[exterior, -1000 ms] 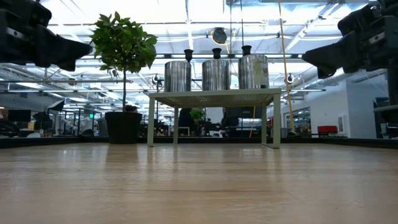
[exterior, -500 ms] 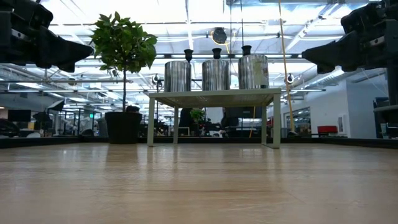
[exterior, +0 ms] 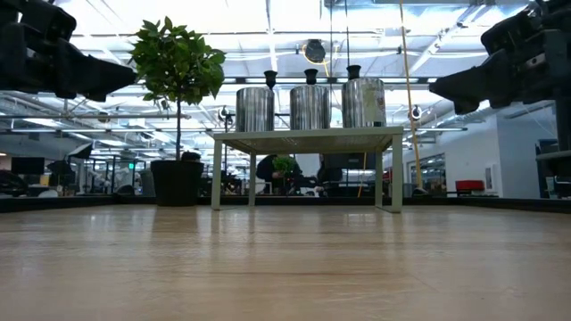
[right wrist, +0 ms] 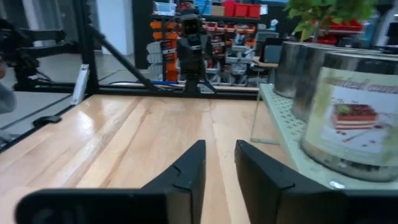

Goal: Pick & Place candle stick holders
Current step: Return to Home Position

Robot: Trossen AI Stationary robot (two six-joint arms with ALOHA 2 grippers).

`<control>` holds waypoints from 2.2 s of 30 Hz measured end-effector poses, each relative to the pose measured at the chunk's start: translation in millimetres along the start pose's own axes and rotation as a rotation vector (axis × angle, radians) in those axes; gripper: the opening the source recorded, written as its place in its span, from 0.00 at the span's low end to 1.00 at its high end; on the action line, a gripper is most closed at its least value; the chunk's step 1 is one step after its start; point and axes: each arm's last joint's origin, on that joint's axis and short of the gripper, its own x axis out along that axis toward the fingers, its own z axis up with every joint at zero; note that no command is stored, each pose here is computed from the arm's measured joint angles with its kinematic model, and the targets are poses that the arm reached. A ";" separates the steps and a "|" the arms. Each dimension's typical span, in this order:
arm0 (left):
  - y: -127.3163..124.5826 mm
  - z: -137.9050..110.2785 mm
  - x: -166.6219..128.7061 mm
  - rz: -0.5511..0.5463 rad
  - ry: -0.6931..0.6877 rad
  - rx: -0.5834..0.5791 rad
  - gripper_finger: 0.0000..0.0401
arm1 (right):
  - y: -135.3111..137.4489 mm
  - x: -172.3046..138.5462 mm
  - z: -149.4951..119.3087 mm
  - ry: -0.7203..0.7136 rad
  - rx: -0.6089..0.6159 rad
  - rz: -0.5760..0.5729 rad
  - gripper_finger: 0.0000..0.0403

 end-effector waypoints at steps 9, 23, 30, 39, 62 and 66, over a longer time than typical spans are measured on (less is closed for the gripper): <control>0.0 0.4 0.0 0.000 -0.004 0.005 0.44 | -1.2 0.9 0.4 -0.002 -0.042 -0.035 0.36; 0.2 1.2 0.0 0.001 -0.012 -0.034 0.43 | -1.1 0.9 0.4 -0.002 -0.053 -0.032 0.37; 0.2 1.2 0.0 0.000 -0.012 -0.036 0.42 | -1.1 0.9 0.4 -0.002 -0.053 -0.032 0.38; 0.1 1.2 0.0 0.000 -0.013 -0.036 0.42 | -1.1 0.9 0.4 -0.002 -0.053 -0.032 0.37; 0.1 1.1 0.0 -0.001 -0.012 -0.036 0.42 | -1.1 0.9 0.4 -0.002 -0.053 -0.031 0.37; 0.1 1.1 0.0 -0.001 -0.012 -0.036 0.42 | -1.1 0.9 0.4 -0.002 -0.053 -0.032 0.37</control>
